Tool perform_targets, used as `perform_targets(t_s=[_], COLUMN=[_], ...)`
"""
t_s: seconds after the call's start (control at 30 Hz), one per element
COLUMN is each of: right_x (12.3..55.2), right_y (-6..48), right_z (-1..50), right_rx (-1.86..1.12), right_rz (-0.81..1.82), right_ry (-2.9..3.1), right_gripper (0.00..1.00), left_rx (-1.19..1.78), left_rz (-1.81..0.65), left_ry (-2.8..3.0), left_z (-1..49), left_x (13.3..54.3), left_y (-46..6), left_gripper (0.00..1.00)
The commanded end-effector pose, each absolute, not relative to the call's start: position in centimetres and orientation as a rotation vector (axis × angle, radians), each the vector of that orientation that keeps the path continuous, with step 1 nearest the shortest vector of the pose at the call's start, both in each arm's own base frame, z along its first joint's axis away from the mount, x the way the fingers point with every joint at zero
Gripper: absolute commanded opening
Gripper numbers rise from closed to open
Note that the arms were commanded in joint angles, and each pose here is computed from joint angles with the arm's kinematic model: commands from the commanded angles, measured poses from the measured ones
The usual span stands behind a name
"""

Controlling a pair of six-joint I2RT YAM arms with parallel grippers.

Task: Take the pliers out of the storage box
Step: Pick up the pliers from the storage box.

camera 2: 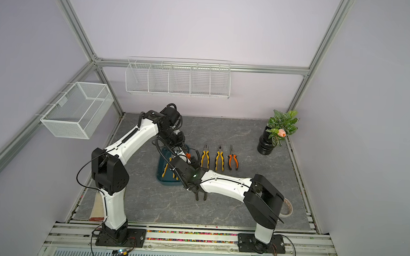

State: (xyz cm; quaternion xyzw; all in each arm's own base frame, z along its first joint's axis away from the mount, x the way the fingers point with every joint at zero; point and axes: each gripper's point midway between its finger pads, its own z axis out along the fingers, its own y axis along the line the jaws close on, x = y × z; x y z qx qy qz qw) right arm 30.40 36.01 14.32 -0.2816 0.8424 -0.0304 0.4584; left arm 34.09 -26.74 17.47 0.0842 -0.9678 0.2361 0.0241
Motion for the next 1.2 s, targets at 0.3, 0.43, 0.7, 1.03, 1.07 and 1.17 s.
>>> perform_targets(t_s=[0.3, 0.43, 0.7, 1.03, 1.07, 1.17], right_x=[28.9, 28.7, 26.6, 21.7, 21.4, 20.7], right_y=[34.3, 33.2, 25.8, 19.9, 19.8, 19.6], right_z=[16.6, 17.4, 18.0, 13.2, 12.7, 11.3], right_rx=[-0.65, -0.62, -0.433, -0.201, -0.17, -0.079], right_rz=[0.013, 0.005, -0.048, 0.092, 0.12, 0.197], right_ry=[2.124, 2.122, 2.24, 2.587, 2.606, 2.658], right_gripper=[0.06, 0.07, 0.06, 0.06, 0.07, 0.06], left_rx=[0.04, 0.046, 0.146, 0.195, 0.195, 0.196], left_rz=[0.934, 0.868, 0.806, 0.909, 0.895, 0.874], left_ry=[-3.074, -3.136, -3.327, -3.453, -3.456, -3.457], left_z=[21.6, 21.8, 23.1, 22.1, 21.8, 21.4], left_x=[34.6, 35.0, 36.2, 36.0, 35.9, 35.6], left_y=[-28.0, -27.0, -23.7, -22.4, -22.3, -22.0], left_gripper=[0.72, 0.98, 0.98, 0.94, 0.94, 0.94])
